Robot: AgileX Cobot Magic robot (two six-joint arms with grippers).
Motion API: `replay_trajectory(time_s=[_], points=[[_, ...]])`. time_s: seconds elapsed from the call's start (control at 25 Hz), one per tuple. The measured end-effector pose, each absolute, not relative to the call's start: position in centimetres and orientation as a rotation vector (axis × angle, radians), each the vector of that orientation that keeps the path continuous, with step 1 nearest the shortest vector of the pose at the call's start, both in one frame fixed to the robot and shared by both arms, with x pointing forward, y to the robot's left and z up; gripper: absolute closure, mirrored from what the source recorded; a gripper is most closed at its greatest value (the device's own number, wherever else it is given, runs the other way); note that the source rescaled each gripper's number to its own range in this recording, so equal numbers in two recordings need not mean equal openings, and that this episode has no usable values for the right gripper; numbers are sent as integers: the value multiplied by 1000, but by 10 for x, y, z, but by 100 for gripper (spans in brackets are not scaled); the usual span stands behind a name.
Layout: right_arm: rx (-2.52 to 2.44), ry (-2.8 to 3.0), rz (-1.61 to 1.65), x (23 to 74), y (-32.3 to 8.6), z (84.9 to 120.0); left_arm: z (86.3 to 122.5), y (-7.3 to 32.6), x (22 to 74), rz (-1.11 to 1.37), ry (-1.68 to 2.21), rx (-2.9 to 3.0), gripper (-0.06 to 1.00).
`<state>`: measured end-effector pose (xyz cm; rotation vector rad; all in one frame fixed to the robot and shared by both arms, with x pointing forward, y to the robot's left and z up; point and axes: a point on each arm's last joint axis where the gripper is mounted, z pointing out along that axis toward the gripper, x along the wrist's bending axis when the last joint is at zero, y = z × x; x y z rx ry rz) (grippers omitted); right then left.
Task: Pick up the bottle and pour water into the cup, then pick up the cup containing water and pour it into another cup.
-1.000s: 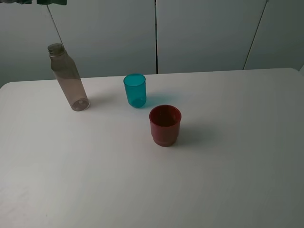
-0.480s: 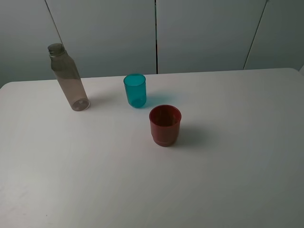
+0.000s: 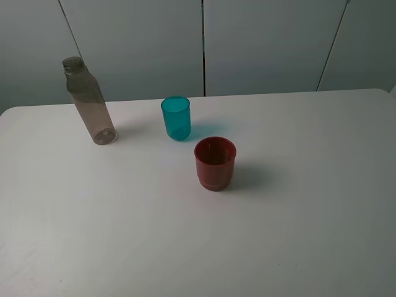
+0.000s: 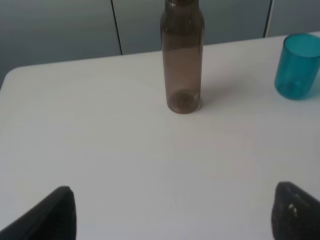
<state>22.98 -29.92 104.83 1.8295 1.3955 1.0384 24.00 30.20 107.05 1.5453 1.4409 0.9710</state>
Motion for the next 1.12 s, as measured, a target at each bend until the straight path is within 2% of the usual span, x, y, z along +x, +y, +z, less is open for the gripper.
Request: replay_trajectory(time_s=[0.36,1.12], points=[[1831,1397,1037,230,-299,1048,1056,303,225,847,1560,1598,-6],[1833,1395,1038,230,-299,1048,1055,302,224,900,1638,1543,-6]])
